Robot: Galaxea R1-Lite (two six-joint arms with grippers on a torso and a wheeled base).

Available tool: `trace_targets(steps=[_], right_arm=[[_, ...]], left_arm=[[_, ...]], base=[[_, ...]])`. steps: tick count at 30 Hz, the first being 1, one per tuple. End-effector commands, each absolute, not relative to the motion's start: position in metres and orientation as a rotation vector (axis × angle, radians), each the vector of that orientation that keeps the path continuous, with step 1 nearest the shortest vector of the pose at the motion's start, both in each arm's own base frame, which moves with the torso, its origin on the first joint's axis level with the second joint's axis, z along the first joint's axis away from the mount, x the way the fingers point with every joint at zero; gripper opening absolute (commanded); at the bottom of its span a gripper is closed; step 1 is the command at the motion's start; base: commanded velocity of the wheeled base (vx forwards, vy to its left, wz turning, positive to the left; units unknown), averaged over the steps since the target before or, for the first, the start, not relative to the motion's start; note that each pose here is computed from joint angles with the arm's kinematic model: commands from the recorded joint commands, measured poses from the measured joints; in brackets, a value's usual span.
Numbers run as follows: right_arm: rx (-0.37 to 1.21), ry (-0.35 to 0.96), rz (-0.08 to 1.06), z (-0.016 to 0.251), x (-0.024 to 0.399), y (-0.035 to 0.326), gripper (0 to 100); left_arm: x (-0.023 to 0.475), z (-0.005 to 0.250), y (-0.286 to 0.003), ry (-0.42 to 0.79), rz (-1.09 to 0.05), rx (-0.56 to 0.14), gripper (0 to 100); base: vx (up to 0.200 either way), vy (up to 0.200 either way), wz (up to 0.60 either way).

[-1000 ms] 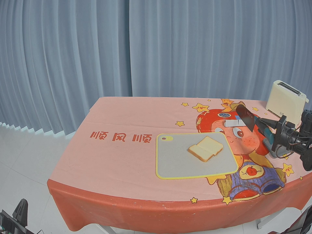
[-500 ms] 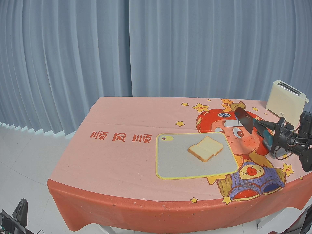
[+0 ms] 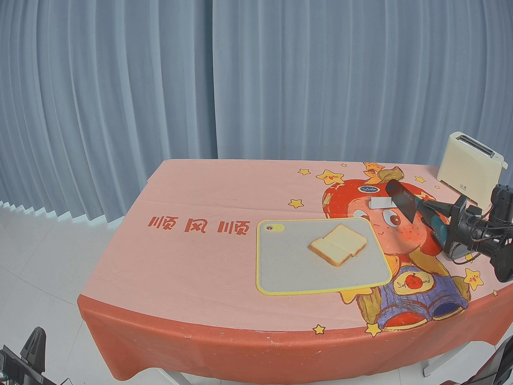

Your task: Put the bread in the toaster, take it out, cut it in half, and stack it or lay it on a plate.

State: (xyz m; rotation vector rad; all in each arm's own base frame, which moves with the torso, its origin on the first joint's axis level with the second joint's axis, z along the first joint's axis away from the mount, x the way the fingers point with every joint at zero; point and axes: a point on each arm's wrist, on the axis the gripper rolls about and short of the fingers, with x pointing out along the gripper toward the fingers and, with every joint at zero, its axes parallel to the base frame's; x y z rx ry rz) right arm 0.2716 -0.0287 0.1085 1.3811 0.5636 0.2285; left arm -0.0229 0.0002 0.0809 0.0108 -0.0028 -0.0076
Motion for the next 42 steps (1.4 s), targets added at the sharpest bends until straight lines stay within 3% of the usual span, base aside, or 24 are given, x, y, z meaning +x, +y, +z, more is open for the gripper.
trace_targets(steps=[1, 42], right_arm=[[1.384, 0.576, 0.225, 0.106, 0.272, -0.028, 0], [1.397, 0.627, 0.175, 0.086, 0.276, -0.030, 0]], left_arm=[[-0.022, 0.076, 0.000, 0.012, -0.008, 0.011, 0], [-0.022, 0.076, 0.000, 0.012, -0.008, 0.011, 0]], base=[[0.000, 0.000, 0.00], [0.000, 0.000, 0.00]])
